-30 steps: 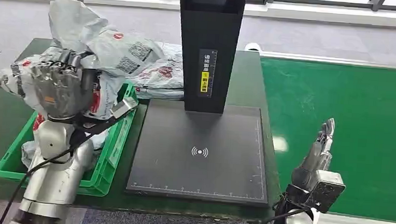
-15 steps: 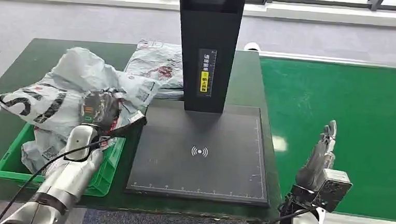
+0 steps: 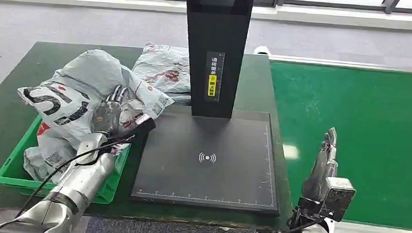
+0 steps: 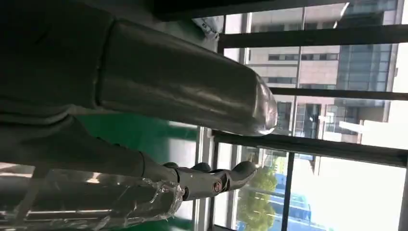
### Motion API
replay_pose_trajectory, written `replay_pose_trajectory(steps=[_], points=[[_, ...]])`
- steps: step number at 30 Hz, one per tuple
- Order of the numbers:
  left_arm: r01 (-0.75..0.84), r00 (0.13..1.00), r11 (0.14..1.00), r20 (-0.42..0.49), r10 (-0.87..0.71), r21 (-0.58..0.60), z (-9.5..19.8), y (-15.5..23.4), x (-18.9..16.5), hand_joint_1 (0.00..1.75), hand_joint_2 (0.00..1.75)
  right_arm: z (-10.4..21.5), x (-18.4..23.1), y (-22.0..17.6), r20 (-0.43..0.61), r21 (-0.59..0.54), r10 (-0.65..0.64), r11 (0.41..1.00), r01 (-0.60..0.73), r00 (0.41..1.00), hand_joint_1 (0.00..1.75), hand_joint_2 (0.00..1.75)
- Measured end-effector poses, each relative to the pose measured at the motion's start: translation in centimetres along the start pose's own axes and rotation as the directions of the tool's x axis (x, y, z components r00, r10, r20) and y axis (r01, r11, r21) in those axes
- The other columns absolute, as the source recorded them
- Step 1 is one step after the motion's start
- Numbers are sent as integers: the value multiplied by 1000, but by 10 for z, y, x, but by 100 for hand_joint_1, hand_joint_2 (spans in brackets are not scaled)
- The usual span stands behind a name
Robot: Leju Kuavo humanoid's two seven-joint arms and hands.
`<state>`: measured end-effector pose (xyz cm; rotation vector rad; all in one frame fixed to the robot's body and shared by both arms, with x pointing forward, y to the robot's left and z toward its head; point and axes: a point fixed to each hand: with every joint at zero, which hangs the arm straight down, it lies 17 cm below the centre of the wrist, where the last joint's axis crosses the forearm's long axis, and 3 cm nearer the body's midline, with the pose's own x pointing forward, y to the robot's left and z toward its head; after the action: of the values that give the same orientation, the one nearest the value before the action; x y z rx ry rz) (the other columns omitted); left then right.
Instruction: Moved the parcel from conveyor to table for the left to box.
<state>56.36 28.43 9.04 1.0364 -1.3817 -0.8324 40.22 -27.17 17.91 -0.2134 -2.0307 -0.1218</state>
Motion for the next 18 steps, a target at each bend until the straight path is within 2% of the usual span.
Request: replay_pose_trajectory(steps=[3,7,11,15,18], points=[[-159,987,979,23,157,131,2,25,2,0,175,2,-1,0,-5,0,0,1000,0,1000,0,0],[-355,935,875,96,343,328,5,77,-1,0,175,6,-3,-1,-14,-3,0,1000,0,1000,0,0],[-414,908,814,129,397,408,12,100,-5,0,175,7,-4,-1,-15,-11,-2,1000,1,1000,0,0],[-509,859,706,230,458,492,25,128,-1,0,175,6,-3,-2,-13,-19,-9,1000,9,1000,0,0],[-565,820,637,273,503,524,34,139,-2,0,175,5,-2,-3,-6,-24,-17,1000,17,1000,0,0]])
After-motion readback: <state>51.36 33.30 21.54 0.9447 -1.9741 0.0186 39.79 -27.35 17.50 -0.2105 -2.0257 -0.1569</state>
